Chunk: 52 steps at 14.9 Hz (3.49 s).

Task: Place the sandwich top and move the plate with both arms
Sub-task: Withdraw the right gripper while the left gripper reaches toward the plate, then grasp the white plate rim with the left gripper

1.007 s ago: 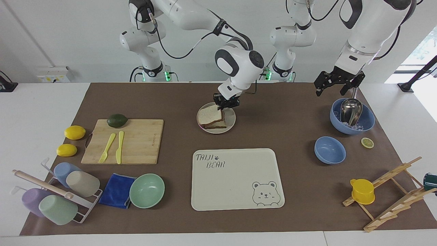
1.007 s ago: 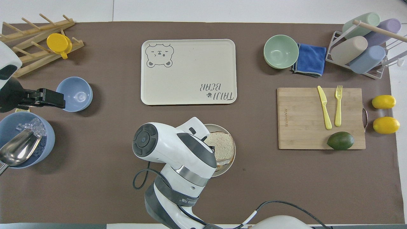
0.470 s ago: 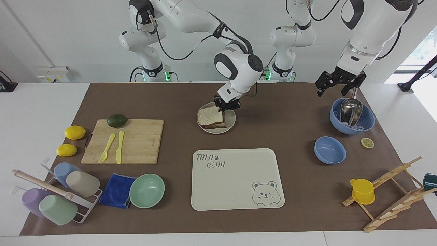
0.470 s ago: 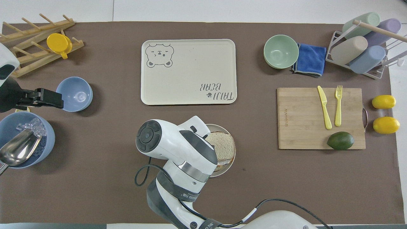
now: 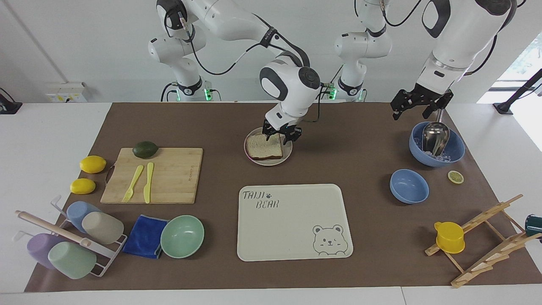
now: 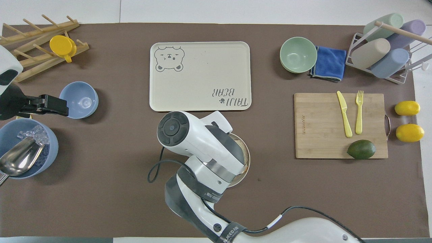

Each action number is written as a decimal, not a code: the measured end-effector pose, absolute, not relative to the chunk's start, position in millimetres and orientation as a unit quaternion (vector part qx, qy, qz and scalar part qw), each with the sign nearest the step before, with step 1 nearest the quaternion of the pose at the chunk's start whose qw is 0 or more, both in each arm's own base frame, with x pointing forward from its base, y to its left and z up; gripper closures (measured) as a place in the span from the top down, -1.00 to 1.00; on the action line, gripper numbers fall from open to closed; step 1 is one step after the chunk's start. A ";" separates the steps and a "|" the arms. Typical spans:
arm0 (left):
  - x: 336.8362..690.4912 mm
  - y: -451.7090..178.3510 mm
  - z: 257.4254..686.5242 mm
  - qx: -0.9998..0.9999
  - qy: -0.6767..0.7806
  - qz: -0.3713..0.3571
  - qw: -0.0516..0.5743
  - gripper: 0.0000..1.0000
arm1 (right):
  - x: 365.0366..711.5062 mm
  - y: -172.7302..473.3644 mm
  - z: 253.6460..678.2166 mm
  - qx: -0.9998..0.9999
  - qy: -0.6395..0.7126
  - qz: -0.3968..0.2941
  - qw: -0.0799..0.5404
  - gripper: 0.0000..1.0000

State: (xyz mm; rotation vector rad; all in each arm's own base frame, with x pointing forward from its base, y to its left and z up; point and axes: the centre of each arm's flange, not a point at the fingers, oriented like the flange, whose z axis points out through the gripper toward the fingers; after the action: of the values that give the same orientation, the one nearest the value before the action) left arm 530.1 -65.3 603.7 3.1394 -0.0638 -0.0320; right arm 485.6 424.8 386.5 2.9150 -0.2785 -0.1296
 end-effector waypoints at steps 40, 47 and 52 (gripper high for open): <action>409.2 -330.5 317.9 0.996 -0.042 -0.031 0.074 0.59 | 555.1 -37.9 576.1 0.996 -0.043 -0.073 -0.003 1.00; 399.3 -339.9 315.7 0.995 0.001 -0.046 0.085 0.13 | 555.8 -35.8 580.2 0.997 -0.041 -0.069 -0.006 1.00; 397.8 -340.0 314.2 0.995 0.008 -0.048 0.086 -0.16 | 555.2 -41.1 580.5 0.997 -0.046 -0.069 -0.006 1.00</action>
State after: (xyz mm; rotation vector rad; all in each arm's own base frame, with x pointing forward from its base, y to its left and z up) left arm 397.8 -340.0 314.2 2.9663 0.0226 -0.1432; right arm 555.2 -41.1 580.5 3.1431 -0.1450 -0.2161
